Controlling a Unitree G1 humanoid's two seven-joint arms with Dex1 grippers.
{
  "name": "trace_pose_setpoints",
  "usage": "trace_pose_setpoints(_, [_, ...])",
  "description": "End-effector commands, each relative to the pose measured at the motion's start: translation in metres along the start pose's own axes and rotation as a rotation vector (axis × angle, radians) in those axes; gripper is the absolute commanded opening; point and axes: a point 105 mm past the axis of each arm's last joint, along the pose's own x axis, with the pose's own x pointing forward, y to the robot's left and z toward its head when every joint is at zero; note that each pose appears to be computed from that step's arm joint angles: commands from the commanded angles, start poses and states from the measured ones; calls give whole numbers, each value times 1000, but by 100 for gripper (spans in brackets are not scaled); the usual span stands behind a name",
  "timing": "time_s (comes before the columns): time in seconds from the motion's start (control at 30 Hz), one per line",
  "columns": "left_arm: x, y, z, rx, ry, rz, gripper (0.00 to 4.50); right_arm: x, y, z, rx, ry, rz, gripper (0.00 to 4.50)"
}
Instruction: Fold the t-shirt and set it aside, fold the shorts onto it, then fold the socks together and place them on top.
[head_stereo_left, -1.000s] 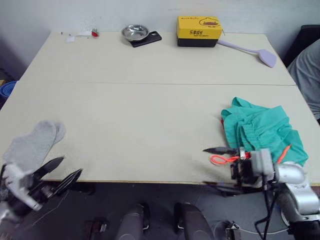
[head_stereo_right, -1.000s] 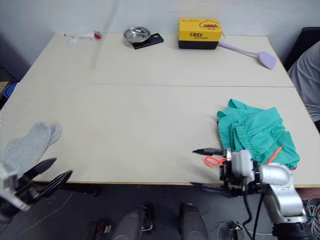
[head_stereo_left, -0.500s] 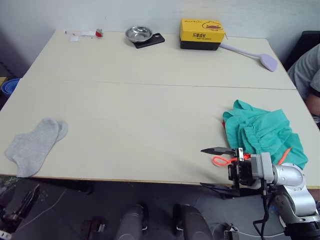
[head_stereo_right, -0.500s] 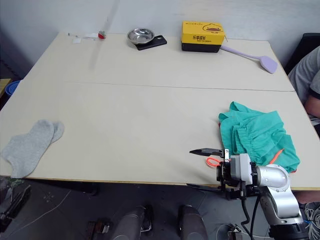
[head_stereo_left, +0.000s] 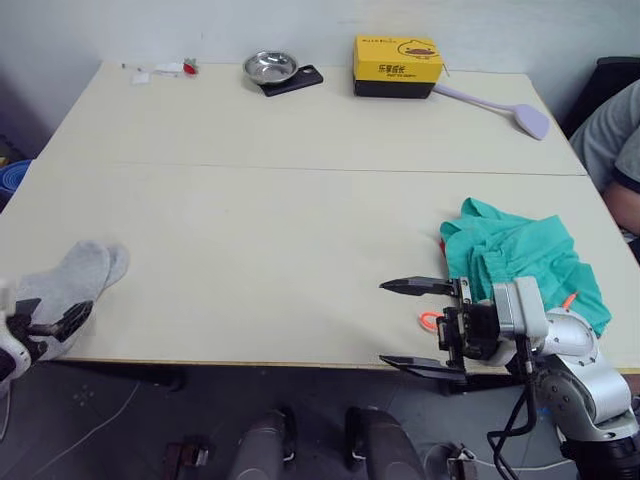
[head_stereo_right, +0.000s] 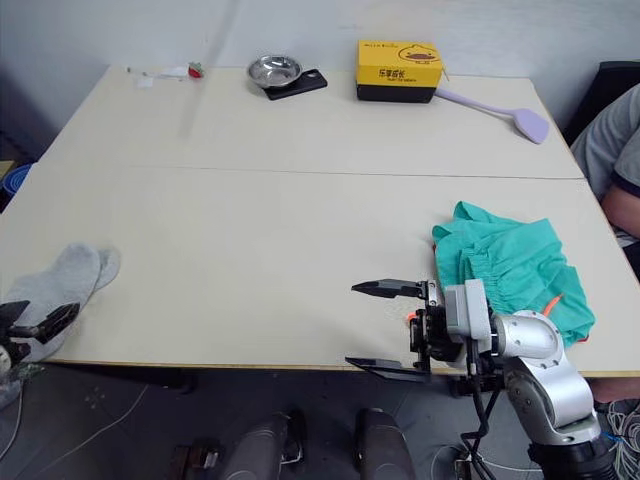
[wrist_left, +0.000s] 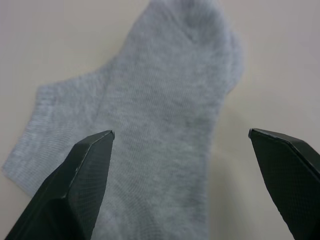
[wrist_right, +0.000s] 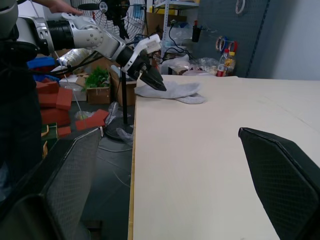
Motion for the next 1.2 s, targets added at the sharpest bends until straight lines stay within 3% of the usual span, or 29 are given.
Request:
trace_pose_setpoints(0.03, [13, 6, -9, 49, 93, -9, 450, 4, 3, 7, -19, -7, 30, 446])
trace_pose_setpoints(0.17, [27, 15, -14, 66, 150, -10, 450, 6, -1, 8, -27, -7, 25, 446])
trace_pose_setpoints(0.23, [30, 20, -17, 116, 188, -18, 413, 7, -3, 9, -38, 0, 20, 450])
trace_pose_setpoints(0.47, [48, 21, -15, 112, 212, -102, 200, 1, -15, 10, -60, 19, -12, 450])
trace_pose_setpoints(0.57, [58, 17, -3, 129, 171, -134, 101, 1, -16, 10, -61, 25, -13, 450])
trace_pose_setpoints(0.63, [66, 3, 14, 162, 84, -215, 38, 0, -16, 9, -63, 32, -18, 450])
trace_pose_setpoints(0.67, [69, -9, 23, 172, 47, -274, 3, -1, -16, 9, -64, 39, -23, 450])
trace_pose_setpoints(0.87, [63, -106, 60, 314, -91, -609, 3, -17, -14, 7, -71, 109, -71, 450])
trace_pose_setpoints(1.0, [57, -153, 66, 318, -119, -691, 3, -29, -15, 4, -60, 147, -121, 450])
trace_pose_setpoints(1.2, [63, -261, 66, 292, -153, -827, 3, -58, -13, -11, -13, 243, -203, 450])
